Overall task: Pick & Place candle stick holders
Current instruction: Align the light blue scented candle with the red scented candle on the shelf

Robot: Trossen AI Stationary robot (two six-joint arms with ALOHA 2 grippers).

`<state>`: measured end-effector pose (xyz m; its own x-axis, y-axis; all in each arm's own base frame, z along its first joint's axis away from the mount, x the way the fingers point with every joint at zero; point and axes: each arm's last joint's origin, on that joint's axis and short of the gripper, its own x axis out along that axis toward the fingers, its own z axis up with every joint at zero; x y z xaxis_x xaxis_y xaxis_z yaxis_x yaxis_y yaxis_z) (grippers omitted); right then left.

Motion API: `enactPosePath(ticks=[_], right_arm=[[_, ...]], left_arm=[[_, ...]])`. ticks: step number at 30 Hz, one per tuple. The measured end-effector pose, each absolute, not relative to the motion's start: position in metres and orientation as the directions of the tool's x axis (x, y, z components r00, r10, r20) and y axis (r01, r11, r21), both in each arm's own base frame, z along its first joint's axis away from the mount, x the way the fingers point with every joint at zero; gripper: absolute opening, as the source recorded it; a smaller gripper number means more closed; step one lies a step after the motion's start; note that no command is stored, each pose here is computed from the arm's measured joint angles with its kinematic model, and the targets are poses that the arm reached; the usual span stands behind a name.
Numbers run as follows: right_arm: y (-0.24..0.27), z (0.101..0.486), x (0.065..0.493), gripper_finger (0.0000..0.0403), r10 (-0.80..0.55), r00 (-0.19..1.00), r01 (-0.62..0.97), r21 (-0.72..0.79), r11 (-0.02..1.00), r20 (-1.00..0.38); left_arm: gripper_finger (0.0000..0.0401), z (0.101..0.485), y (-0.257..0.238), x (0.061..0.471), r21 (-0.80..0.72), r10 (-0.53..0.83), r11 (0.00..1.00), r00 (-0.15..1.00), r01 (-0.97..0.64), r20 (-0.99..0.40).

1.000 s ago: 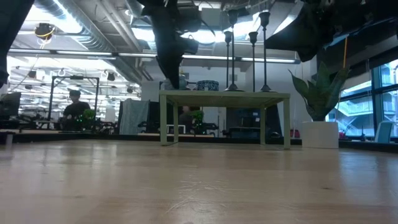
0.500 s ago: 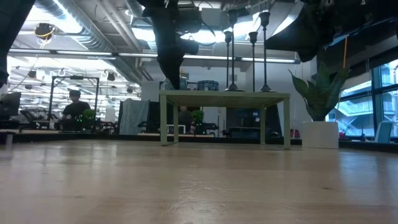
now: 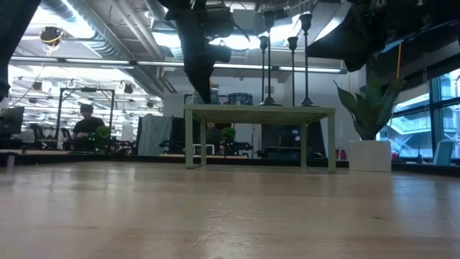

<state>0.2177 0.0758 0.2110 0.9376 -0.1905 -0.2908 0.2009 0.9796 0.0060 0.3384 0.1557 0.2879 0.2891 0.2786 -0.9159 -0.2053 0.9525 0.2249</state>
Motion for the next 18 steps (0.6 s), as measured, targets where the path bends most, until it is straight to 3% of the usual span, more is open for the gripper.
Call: enactPosePath(ticks=[8,18], right_arm=[[0.0759,0.211,0.2177,0.0016,-0.189,0.938,0.199,0.007,0.98,-0.291],[0.0759,0.211,0.2177,0.0016,-0.189,0.938,0.199,0.007,0.98,-0.291]], left_arm=[[0.0322,0.2875,0.1576,0.3373,0.203,0.259,0.957,0.294,-0.208,-0.92],[0.0357,0.2812,0.1593,0.3413,0.249,0.285,0.955,0.27,-0.159,-0.92]])
